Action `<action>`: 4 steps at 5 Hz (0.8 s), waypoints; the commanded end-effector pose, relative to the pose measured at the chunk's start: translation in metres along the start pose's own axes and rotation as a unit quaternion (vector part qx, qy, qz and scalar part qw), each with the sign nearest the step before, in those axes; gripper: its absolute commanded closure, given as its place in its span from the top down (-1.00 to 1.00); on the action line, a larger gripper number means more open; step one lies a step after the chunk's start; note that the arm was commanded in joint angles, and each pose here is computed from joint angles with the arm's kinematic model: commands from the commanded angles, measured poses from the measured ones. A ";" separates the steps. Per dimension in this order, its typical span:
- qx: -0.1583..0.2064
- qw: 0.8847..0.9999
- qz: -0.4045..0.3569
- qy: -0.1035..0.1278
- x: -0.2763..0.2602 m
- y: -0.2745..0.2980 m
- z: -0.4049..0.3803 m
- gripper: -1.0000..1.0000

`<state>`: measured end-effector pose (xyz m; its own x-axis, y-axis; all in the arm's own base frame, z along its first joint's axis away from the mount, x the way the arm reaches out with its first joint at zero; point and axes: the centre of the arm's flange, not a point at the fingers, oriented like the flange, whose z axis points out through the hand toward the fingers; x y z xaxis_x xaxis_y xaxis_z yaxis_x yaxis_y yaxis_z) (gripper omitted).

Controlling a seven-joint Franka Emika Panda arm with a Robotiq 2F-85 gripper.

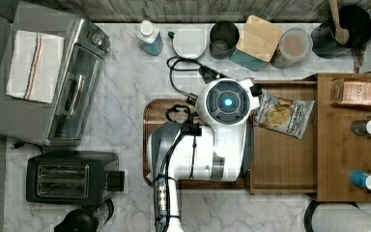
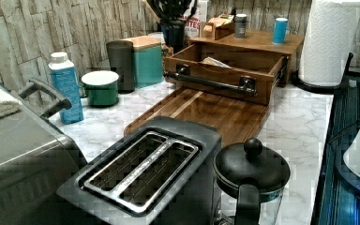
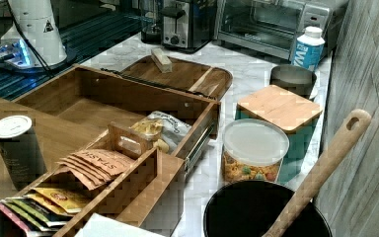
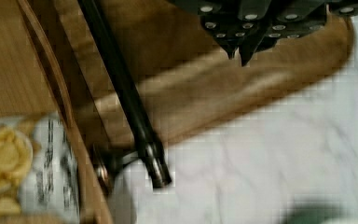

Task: Close the drawer.

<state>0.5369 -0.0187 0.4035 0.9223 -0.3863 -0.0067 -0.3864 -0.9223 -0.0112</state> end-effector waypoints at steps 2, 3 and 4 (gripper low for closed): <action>-0.100 0.972 -0.206 0.056 -0.062 -0.032 0.073 -1.00; -0.100 0.973 -0.203 0.053 -0.050 -0.027 0.090 -1.00; -0.098 0.976 -0.189 0.048 -0.034 -0.010 0.107 -1.00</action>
<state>0.4937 0.0219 0.2881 0.9998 -0.0185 0.0078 -0.0197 -0.9820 0.1877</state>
